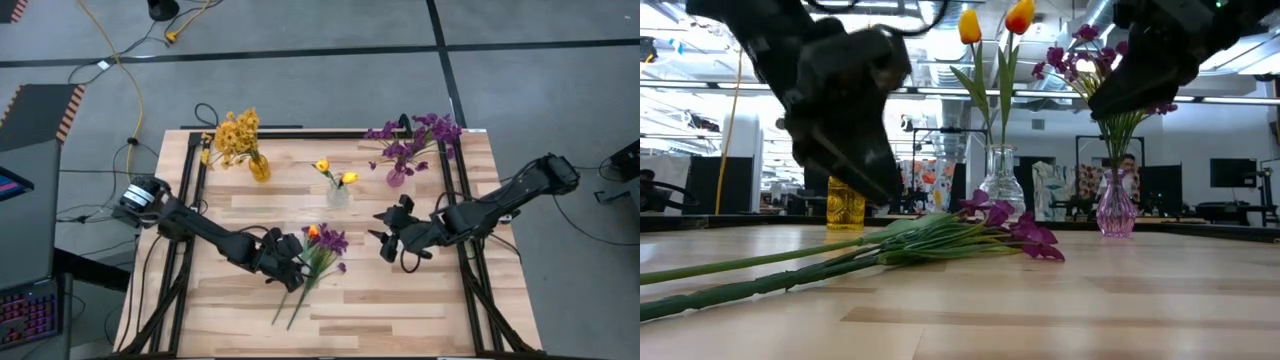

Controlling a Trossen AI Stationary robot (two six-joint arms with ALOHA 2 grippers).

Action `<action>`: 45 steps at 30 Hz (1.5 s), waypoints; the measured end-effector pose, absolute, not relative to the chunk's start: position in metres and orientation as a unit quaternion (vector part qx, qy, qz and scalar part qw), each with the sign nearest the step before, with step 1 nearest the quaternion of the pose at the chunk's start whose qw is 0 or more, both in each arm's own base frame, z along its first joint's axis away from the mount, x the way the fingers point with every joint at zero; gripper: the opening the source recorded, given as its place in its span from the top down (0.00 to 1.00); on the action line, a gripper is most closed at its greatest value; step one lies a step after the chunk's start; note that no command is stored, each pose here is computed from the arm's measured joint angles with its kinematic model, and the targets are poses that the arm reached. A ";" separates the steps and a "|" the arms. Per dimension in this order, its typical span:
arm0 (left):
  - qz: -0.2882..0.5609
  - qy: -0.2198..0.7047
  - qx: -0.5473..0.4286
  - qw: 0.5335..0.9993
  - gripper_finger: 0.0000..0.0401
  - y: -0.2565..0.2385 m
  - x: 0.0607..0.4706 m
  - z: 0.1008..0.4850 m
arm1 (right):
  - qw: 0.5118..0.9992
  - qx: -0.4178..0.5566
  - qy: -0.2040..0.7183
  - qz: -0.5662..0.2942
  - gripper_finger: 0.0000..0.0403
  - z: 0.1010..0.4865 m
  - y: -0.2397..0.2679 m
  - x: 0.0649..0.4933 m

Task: Sort flowers into vase by color
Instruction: Put the yellow tulip into the transparent vase

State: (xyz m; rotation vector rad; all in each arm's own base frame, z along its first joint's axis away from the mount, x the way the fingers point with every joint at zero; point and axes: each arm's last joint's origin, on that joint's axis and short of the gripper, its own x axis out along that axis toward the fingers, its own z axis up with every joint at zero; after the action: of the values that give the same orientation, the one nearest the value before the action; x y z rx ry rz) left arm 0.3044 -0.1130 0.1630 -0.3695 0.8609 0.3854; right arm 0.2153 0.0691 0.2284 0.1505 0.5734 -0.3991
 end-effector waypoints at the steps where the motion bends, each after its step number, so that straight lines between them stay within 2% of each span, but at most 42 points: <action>1: 0.183 0.413 -0.178 0.874 0.50 -0.114 0.307 0.159 | 0.938 0.078 0.275 -0.195 0.40 0.226 0.069 0.215; 7: 0.190 0.428 -0.170 0.867 0.50 -0.113 0.313 0.139 | 0.942 0.090 0.261 -0.192 0.40 0.215 0.069 0.214; 22: 0.205 0.441 -0.167 0.858 0.52 -0.103 0.320 0.124 | 0.948 0.108 0.233 -0.186 0.40 0.197 0.067 0.210; 35: 0.202 0.445 -0.172 0.856 0.83 -0.103 0.319 0.125 | 0.948 0.109 0.232 -0.186 0.40 0.198 0.067 0.211; 42: 0.197 0.448 -0.156 0.858 0.96 -0.105 0.325 0.135 | 0.949 0.109 0.232 -0.186 0.40 0.198 0.067 0.211; 45: 0.194 0.448 -0.135 0.862 0.99 -0.106 0.330 0.142 | 0.949 0.109 0.232 -0.186 0.40 0.198 0.067 0.211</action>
State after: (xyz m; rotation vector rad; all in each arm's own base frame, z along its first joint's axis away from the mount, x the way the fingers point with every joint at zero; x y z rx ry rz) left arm 0.3295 -0.1064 0.1422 -0.2840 0.9406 0.4062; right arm 0.2107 0.0670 0.1976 0.2226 0.4717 -0.3787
